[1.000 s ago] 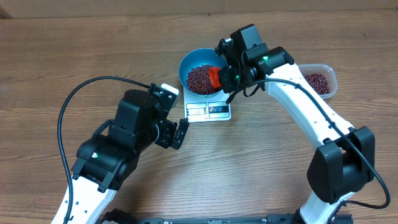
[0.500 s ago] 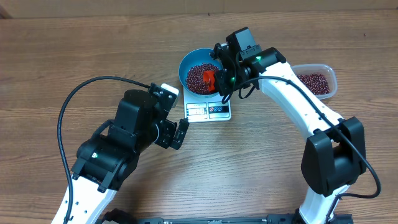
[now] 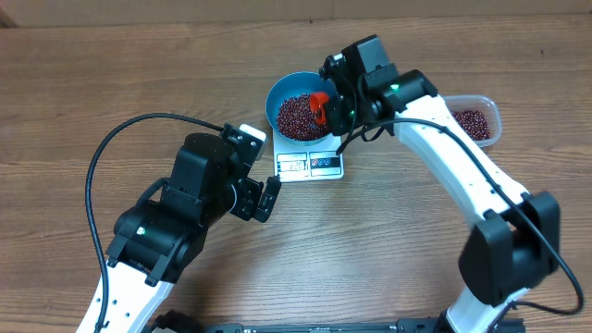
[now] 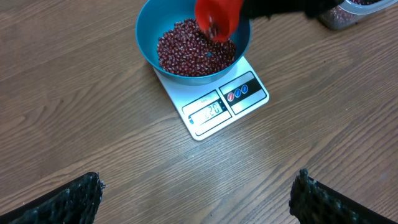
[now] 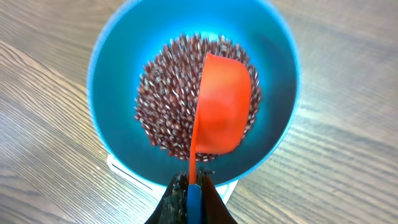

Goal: Scoop item into bowl and weigh 150g on scale
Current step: 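Tilt the red scoop with the right gripper, trickling beans into the bowl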

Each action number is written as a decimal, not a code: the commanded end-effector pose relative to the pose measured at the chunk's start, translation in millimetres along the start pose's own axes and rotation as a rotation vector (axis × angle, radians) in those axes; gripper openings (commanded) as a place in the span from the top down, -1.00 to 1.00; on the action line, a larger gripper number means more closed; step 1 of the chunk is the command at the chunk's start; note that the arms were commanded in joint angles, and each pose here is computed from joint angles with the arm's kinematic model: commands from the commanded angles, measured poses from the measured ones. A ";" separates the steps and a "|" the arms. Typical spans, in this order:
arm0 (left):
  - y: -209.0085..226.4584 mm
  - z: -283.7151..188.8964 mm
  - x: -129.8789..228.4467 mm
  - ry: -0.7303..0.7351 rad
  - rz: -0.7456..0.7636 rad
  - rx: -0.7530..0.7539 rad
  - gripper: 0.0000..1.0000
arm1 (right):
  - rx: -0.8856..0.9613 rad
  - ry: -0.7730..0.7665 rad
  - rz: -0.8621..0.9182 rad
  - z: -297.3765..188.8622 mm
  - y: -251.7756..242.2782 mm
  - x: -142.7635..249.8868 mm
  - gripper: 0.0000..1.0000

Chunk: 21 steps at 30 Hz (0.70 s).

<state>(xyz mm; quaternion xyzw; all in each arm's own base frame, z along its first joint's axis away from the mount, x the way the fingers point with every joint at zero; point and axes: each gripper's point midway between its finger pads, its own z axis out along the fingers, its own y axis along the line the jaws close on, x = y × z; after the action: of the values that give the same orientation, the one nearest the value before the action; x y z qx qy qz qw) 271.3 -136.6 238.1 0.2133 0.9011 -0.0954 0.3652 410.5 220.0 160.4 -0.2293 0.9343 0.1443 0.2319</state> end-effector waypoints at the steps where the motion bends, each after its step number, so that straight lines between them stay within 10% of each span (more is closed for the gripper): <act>1: -0.8 2.2 1.3 0.006 -0.001 -0.002 -0.99 | 0.016 -0.097 -0.021 -34.3 5.1 -18.5 0.93; 21: -0.8 2.2 1.3 0.006 -0.001 -0.002 -0.99 | 0.005 -0.173 -0.081 -61.5 22.3 -30.1 0.93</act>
<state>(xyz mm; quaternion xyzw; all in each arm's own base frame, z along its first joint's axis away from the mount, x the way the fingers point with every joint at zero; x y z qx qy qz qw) 271.3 -136.6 238.1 0.2133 0.9011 -0.0954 0.3652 408.3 224.0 212.5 -0.2428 0.9098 0.1515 0.3005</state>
